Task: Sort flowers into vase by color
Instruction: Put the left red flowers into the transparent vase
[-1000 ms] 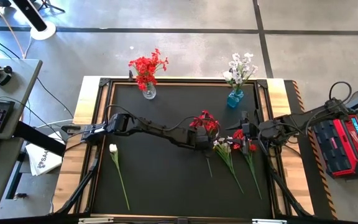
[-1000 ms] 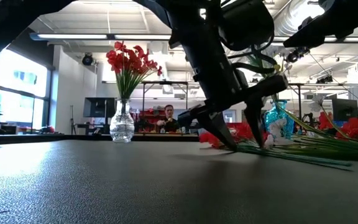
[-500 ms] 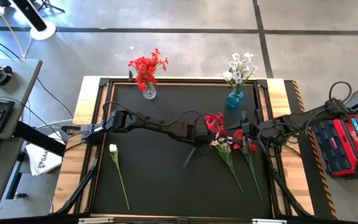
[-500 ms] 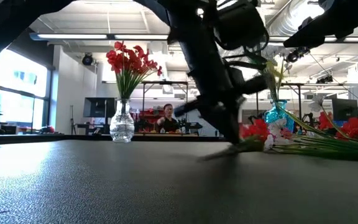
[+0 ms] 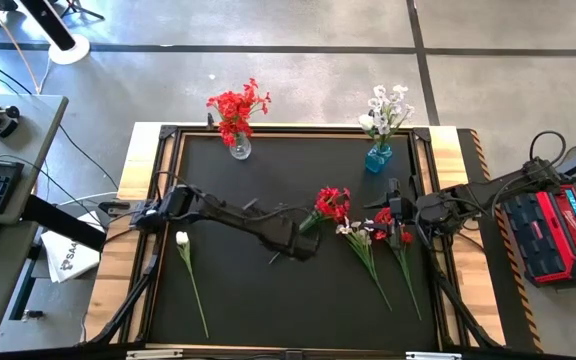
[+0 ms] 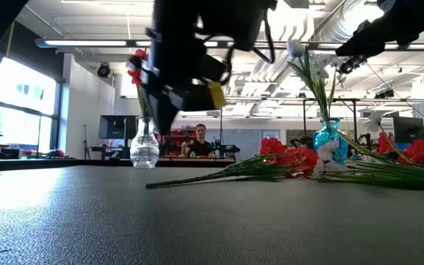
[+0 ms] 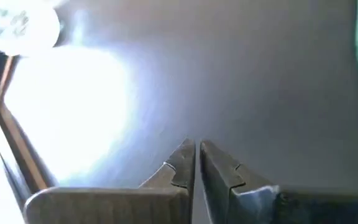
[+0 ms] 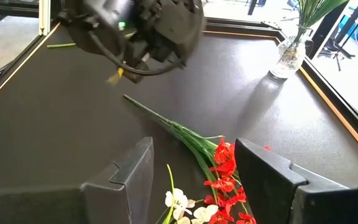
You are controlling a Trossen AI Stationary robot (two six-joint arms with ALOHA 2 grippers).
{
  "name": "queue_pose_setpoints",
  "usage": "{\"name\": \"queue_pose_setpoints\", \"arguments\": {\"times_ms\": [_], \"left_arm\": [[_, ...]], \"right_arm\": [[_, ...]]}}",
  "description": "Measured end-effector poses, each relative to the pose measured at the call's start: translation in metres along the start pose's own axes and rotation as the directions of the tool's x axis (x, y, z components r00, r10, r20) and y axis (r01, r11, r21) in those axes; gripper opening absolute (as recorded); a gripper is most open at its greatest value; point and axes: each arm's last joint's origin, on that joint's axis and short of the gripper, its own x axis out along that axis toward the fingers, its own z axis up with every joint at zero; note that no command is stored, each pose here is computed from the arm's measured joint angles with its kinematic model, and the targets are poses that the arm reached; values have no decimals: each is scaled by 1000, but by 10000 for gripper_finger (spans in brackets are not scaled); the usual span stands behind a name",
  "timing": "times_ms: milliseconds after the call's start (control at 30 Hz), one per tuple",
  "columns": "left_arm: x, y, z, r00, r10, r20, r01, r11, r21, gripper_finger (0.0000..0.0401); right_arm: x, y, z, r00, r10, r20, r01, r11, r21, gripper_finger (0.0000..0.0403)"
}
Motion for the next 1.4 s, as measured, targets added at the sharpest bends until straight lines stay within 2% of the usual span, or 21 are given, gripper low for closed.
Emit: {"name": "queue_pose_setpoints", "arguments": {"times_ms": [133,200,267,367,467,600,700,833,967,1100,1267,1400], "left_arm": [[-14,3,-9,999,-4,39,5,1000,-24,43],[-22,4,-7,995,-63,73,65,997,-30,66],[-27,0,-2,983,-140,116,140,990,10,91],[-33,-12,5,946,-253,204,237,966,101,129],[-32,-21,15,908,-346,238,318,936,148,166],[-12,-26,34,892,-407,195,391,913,115,216],[8,-25,46,898,-423,121,415,906,89,250],[34,-30,55,903,-426,56,420,903,88,273],[40,-33,66,867,-493,71,485,868,104,265],[51,-32,78,823,-566,52,562,824,80,231],[67,-23,88,838,-545,25,544,838,52,161],[72,-17,93,838,-545,19,543,837,60,82]], "right_arm": [[0,0,0,1000,0,0,0,1000,0,197],[0,0,0,1000,0,0,0,1000,0,197],[0,0,0,1000,0,1,0,1000,0,197],[0,0,0,1000,0,1,0,1000,0,197],[0,0,0,1000,0,1,0,1000,0,197],[0,0,1,1000,0,7,0,1000,2,197],[0,0,1,1000,-1,7,1,1000,2,197],[0,0,1,1000,-1,7,1,1000,2,197],[0,0,1,1000,-1,7,1,1000,2,197],[0,0,1,1000,-1,7,1,1000,5,197],[2,0,0,1000,-3,-1,3,1000,18,197],[4,1,-1,1000,-7,-16,8,1000,17,197]]}}
